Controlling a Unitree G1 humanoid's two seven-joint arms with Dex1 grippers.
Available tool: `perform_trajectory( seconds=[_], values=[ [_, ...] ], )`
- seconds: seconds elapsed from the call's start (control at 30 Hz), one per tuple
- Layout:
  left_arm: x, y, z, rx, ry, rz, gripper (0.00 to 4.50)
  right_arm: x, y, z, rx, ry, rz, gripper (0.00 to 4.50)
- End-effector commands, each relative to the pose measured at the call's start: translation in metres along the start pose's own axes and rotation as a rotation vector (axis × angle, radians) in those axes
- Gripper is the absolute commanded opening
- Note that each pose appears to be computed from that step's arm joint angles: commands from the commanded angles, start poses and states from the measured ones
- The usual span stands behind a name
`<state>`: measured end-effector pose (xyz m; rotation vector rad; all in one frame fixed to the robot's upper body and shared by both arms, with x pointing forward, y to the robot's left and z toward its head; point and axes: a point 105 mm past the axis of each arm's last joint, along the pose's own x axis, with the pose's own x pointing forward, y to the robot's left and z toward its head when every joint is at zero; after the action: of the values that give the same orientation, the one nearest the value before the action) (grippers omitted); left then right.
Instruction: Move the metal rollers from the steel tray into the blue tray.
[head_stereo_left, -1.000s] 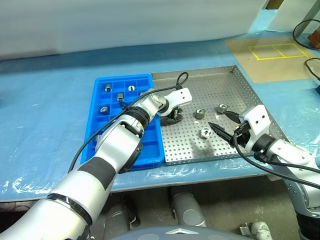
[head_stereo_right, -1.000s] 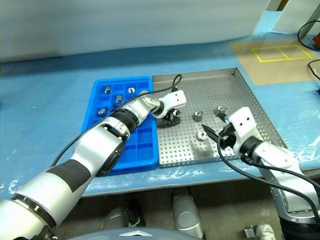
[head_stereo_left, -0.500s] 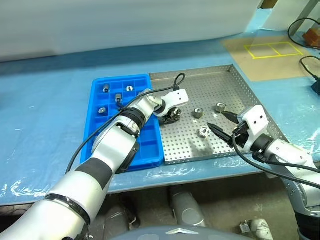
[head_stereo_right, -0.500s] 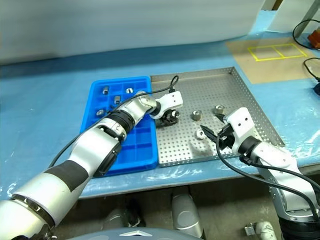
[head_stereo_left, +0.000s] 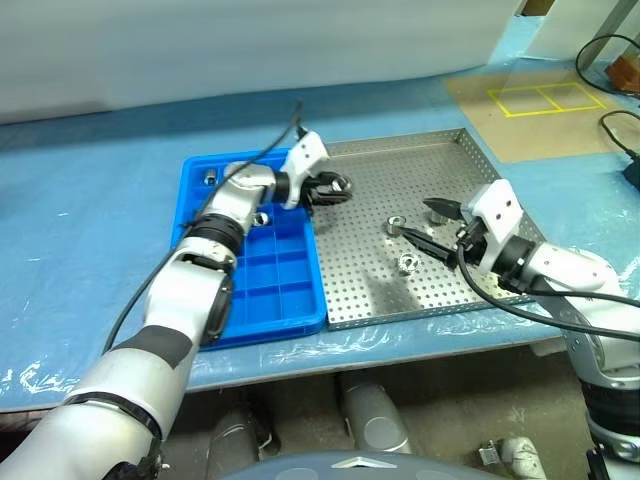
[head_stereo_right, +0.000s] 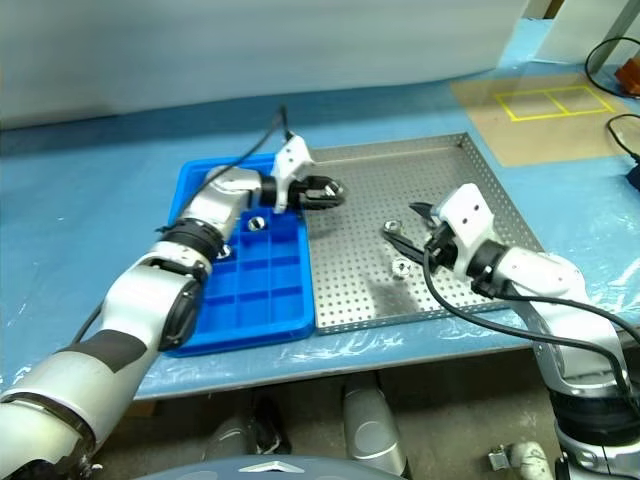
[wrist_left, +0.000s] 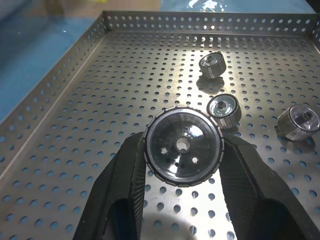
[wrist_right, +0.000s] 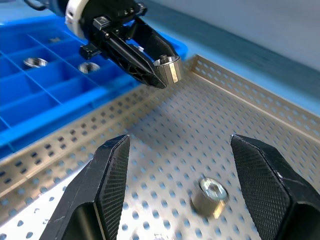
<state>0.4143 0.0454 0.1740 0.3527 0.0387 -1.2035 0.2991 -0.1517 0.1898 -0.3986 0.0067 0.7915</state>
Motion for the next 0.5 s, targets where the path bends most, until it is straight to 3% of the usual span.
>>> perform_trajectory(
  seconds=[0.03,0.23,0.5],
  values=[
    [-0.031,-0.002,0.011,0.012,-0.089,-0.004,1.76,0.018,0.009,0.021,-0.037,-0.084,0.111,3.30],
    [-0.081,-0.033,0.017,0.010,-0.136,-0.019,1.76,0.052,0.033,0.029,-0.047,-0.129,0.322,3.30],
    [-0.117,-0.077,-0.025,-0.068,0.000,-0.021,1.76,0.076,0.059,0.017,-0.052,-0.103,0.550,3.30]
  ],
)
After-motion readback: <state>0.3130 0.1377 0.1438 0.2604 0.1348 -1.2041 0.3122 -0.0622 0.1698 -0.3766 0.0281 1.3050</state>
